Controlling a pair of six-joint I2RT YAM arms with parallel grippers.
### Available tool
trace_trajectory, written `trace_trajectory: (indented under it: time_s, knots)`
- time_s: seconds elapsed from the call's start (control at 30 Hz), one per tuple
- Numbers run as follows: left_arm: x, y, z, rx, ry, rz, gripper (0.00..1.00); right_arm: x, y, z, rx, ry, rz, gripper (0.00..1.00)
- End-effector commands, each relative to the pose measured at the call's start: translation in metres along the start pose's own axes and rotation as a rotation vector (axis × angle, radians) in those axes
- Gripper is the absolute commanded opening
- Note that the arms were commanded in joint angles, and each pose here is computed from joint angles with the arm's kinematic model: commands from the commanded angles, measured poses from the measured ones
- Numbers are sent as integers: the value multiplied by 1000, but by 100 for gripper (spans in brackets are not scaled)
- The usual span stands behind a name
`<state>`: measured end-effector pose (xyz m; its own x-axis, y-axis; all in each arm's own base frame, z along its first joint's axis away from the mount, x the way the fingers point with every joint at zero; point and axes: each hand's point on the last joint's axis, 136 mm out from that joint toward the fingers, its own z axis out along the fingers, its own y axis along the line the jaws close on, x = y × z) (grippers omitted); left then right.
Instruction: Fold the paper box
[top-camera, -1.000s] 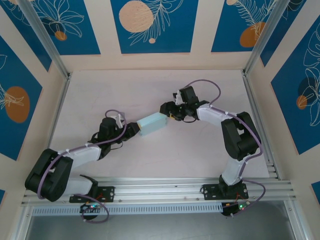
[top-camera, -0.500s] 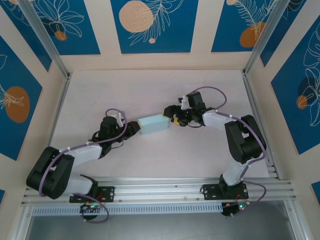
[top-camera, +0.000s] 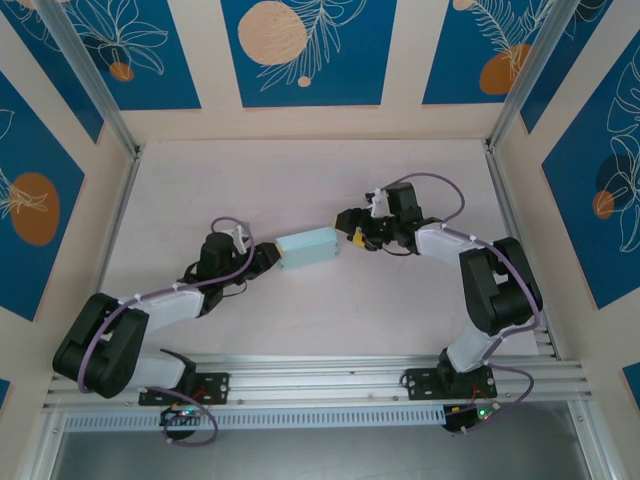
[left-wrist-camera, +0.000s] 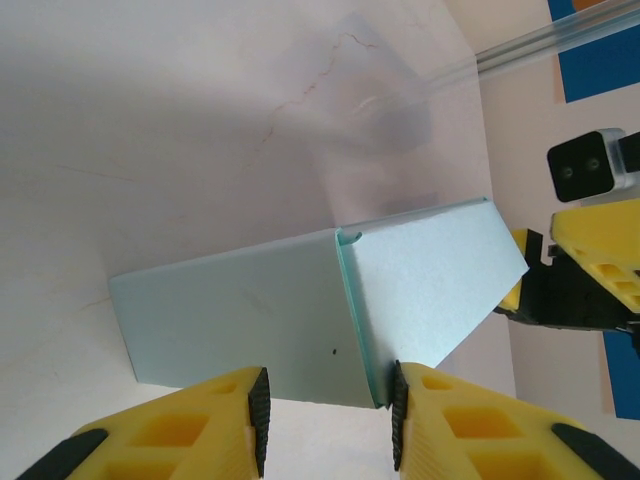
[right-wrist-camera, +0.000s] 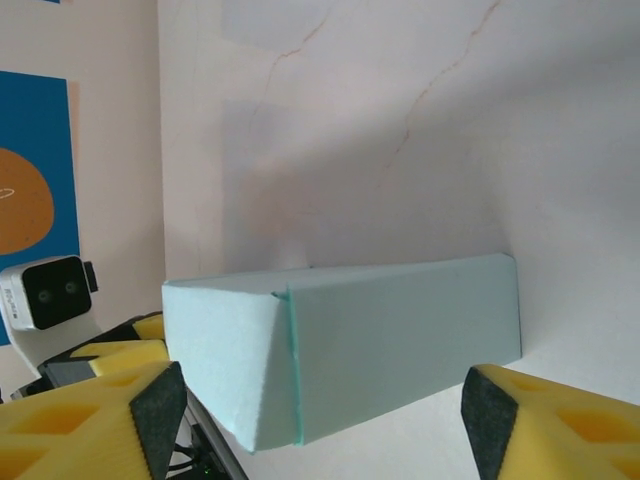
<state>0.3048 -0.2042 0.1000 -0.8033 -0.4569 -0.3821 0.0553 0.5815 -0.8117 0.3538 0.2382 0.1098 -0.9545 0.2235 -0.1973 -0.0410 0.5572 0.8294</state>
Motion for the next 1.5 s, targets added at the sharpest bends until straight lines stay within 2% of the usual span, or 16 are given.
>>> trace_trajectory:
  time_s: [0.0,0.3,0.47,0.83,0.9,0.97,1.13,1.2,1.27,1.47]
  knots:
    - [46,80,-8,-294,131,-86,36,7,-7,7,-5,41,20,72]
    - [44,81,-8,-301,128,-87,36,15,-31,13,17,57,80,57]
    - [45,83,-7,-308,128,-86,35,24,-46,18,39,77,99,57]
    - [48,92,-7,-334,130,-92,30,57,-104,29,111,133,200,48]
    - [48,95,-7,-345,129,-91,27,61,-117,30,161,138,211,45]
    - [48,99,-8,-358,125,-91,22,64,-128,29,207,133,229,35]
    - [48,110,-12,-387,111,-97,12,70,-143,27,276,134,241,26]
    - [48,113,-12,-385,113,-93,9,71,-143,27,270,136,239,23]
    - [46,109,-8,-356,103,-75,9,69,-134,30,246,131,211,23]
    - [23,70,6,-181,57,76,10,40,-78,30,174,78,32,34]
